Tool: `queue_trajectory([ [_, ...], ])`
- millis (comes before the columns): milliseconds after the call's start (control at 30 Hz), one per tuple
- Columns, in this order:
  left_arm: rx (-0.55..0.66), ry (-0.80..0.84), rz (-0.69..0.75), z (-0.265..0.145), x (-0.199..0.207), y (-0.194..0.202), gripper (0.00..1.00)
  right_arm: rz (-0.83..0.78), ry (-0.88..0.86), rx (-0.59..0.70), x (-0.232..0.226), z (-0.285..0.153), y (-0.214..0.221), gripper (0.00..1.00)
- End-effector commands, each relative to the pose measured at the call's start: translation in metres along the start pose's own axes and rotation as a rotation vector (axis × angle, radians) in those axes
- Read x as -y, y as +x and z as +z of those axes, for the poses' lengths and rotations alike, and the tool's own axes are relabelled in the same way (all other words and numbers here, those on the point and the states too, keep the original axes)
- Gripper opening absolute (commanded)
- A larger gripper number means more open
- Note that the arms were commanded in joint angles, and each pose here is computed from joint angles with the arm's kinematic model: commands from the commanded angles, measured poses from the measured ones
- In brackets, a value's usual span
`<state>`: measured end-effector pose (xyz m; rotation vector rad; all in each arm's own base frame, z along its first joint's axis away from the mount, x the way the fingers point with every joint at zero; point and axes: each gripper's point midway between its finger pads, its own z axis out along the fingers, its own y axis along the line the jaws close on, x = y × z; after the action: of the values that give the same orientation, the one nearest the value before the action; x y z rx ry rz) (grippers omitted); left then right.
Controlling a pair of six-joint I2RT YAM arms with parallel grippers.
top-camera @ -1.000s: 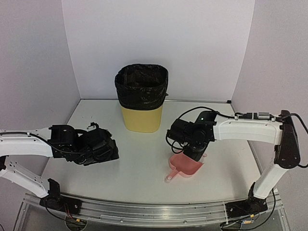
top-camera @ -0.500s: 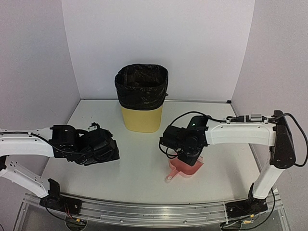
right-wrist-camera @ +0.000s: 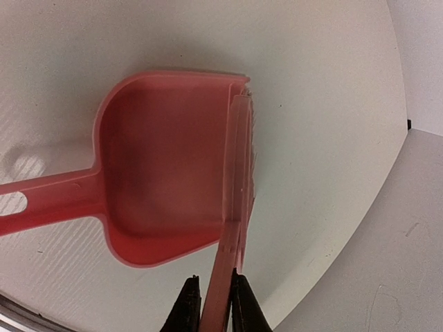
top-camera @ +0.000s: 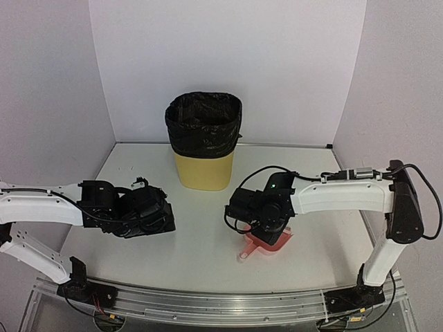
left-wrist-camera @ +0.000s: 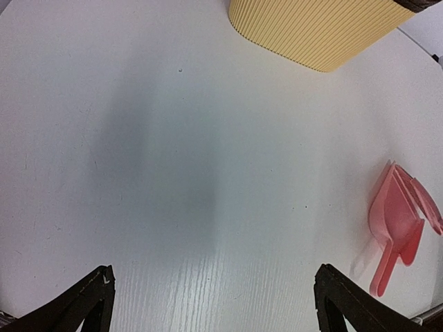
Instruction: Sweep away the paper scraps from the table
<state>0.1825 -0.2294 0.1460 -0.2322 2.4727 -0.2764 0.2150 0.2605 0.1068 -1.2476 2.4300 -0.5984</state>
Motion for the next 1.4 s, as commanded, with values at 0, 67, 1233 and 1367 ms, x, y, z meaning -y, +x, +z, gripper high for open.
queue_trajectory([
  [0,0.016,0.055,-0.014,-0.008,0.021,-0.011,1.00,0.042,-0.038,-0.009,-0.011,-0.005,0.000,0.15],
  [67,0.016,0.056,-0.013,-0.008,0.022,-0.011,1.00,0.048,-0.040,-0.012,-0.013,-0.004,0.001,0.15],
  [1233,-0.003,0.057,-0.008,-0.007,0.020,-0.007,1.00,0.161,-0.189,-0.046,-0.062,-0.015,0.016,0.49],
  [1367,-0.004,0.058,-0.007,-0.008,0.021,-0.007,1.00,0.172,-0.240,-0.017,-0.065,-0.024,0.011,0.59],
])
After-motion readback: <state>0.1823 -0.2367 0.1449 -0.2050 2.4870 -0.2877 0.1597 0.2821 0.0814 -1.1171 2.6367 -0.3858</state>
